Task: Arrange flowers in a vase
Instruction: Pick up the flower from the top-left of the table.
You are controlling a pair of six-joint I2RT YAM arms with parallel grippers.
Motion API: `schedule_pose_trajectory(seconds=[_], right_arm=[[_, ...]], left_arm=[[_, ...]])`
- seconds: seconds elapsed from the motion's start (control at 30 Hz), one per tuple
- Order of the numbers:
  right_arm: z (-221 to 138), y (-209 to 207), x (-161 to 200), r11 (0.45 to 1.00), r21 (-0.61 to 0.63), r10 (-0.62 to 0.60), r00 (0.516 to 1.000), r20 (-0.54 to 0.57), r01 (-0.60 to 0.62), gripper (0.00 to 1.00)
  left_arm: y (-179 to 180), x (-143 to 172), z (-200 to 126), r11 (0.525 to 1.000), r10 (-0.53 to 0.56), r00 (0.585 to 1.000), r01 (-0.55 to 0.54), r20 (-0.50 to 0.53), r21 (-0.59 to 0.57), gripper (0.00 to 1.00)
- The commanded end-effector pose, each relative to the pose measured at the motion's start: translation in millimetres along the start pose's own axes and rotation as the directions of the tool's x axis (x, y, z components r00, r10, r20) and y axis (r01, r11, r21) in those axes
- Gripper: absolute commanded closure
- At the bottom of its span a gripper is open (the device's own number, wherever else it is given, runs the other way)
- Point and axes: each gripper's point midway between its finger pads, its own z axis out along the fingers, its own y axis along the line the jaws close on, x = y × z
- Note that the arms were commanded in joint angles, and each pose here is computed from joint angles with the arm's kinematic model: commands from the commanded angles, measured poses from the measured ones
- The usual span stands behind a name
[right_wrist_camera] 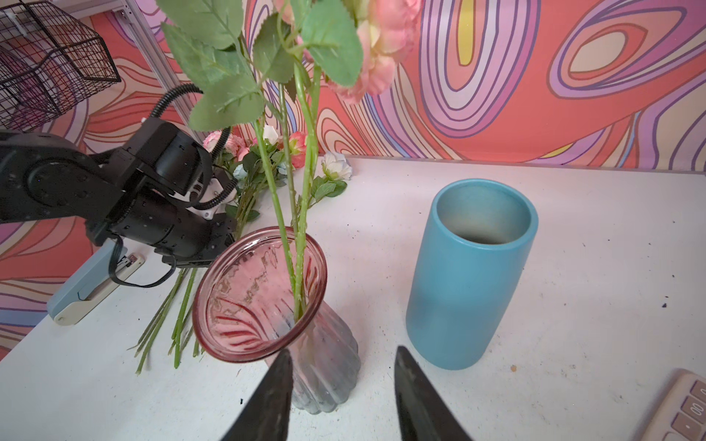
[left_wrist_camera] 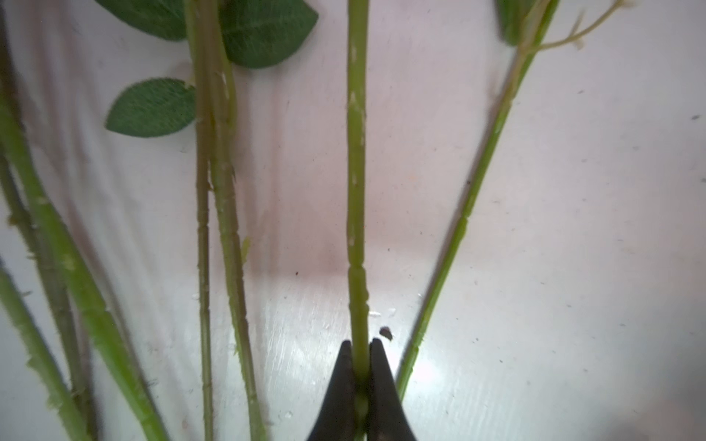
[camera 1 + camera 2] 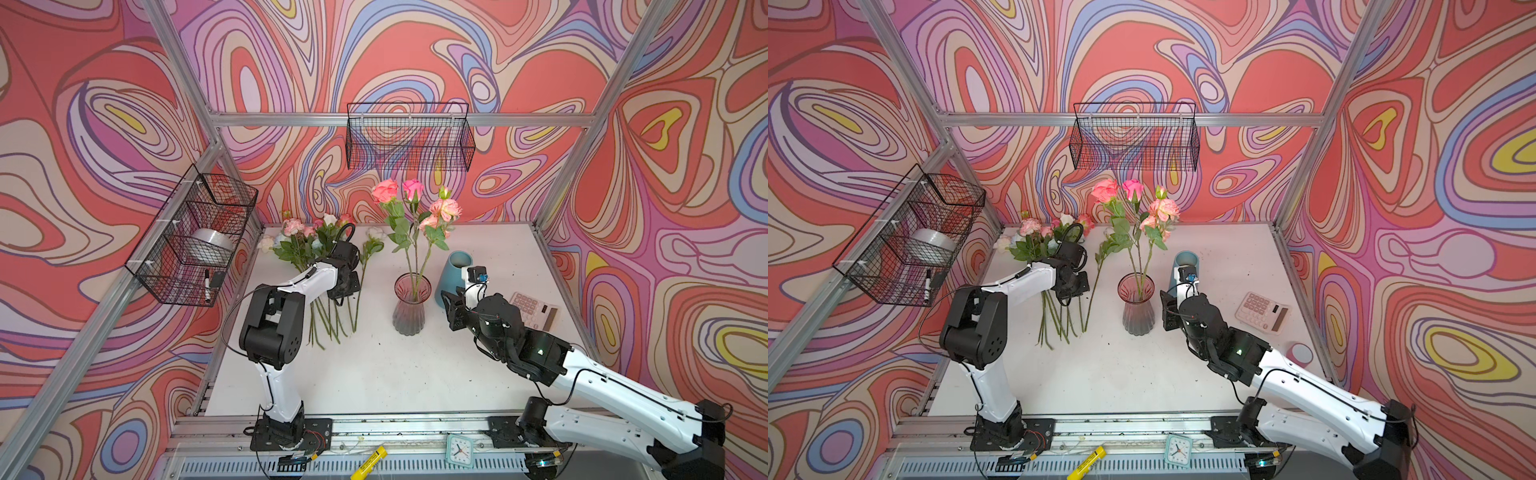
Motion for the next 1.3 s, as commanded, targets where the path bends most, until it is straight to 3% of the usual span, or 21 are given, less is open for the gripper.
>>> schedule_pose_trajectory(seconds=[0.0,0.43,0.8,1.0,1.13,1.27], right_arm=[[0.2,0.2,-4.3,1.0,0.001,0.006,1.0,0.011,-0.006,0.56],[-8.9,12.9,-23.7,0.997,-0.062,0.052,0.999,0.011,-0.051,0.58],[-12.3,31.7,-42.8,0.985,-0.131,0.113,0.993,-0.016,-0.114,0.57],[-15.2,41.8,-55.3,0.974,-0.163,0.155,0.987,-0.039,-0.159,0.57],[-18.0,45.2,-60.4,0.966,-0.178,0.182,0.982,-0.049,-0.188,0.57],[-16.0,52.2,-66.0,0.962,-0.196,0.182,0.982,-0.055,-0.189,0.57]], left_arm=[[-4.0,-9.6,-39.6,0.999,-0.004,0.998,0.0,0.062,0.054,1.0],[-7.9,2.1,-124.1,0.972,-0.015,0.982,-0.03,0.189,0.235,1.0],[13.8,44.0,-212.6,0.905,-0.09,0.92,-0.085,0.382,0.418,1.0],[18.3,71.6,-258.0,0.833,-0.095,0.869,-0.197,0.485,0.517,1.0],[16.7,76.7,-284.7,0.773,-0.128,0.796,-0.293,0.591,0.562,1.0],[5.0,77.6,-307.3,0.706,-0.126,0.753,-0.389,0.646,0.591,1.0]])
